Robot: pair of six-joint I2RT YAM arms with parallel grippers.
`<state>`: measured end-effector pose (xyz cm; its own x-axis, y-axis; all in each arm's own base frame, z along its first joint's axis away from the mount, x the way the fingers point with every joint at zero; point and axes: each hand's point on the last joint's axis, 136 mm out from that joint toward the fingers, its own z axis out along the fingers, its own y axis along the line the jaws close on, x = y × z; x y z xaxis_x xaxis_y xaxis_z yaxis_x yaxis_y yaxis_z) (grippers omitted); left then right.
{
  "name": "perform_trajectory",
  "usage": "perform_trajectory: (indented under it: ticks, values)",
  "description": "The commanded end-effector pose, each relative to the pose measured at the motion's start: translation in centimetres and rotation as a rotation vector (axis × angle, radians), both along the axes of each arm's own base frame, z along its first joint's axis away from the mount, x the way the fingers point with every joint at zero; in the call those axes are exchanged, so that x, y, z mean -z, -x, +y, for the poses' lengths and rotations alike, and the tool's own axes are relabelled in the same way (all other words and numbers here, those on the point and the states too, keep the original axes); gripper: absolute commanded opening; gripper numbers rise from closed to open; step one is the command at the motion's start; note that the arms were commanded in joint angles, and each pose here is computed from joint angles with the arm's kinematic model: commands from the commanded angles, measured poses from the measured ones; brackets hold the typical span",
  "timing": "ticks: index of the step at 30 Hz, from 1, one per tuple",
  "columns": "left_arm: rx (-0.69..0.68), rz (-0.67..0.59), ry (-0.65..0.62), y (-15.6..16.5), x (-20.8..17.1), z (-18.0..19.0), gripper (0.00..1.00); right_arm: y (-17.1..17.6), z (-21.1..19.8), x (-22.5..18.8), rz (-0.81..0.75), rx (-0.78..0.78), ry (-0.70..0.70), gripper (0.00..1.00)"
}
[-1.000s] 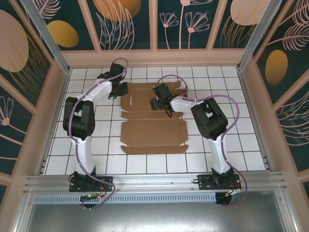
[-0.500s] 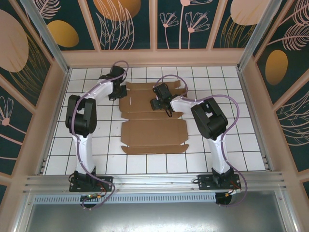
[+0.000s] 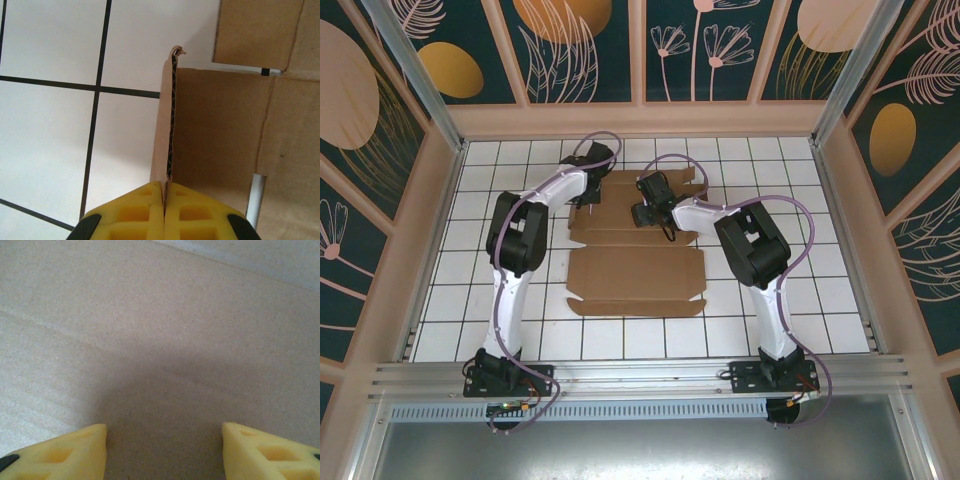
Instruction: Fold the paper box
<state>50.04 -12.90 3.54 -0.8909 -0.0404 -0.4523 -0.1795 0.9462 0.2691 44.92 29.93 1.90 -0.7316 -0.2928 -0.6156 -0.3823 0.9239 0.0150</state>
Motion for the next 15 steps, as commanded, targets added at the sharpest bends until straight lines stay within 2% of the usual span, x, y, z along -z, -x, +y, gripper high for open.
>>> perform_trajectory:
  ticks: [1, 7, 11, 14, 15]
  values:
    - [0.011, 0.092, 0.085, 1.8, 3.7, -3.3, 0.05, 7.6, -5.2, 10.6, 0.349, -0.003, 0.235, 0.58]
    - [0.016, 0.054, 0.153, 1.2, 1.8, -4.4, 0.17, 7.6, -5.3, 10.6, 0.349, 0.000, 0.239, 0.58]
    - [0.013, -0.034, 0.177, 0.4, -3.2, -3.3, 0.29, 7.5, -5.7, 10.5, 0.348, 0.008, 0.243, 0.58]
    - [-0.009, -0.107, 0.323, 0.7, -6.5, -1.4, 0.47, 7.5, -5.6, 10.2, 0.344, 0.008, 0.236, 0.58]
    - [-0.003, -0.137, 0.391, 1.2, -8.0, -1.0, 0.49, 7.5, -5.5, 10.2, 0.343, 0.006, 0.234, 0.58]
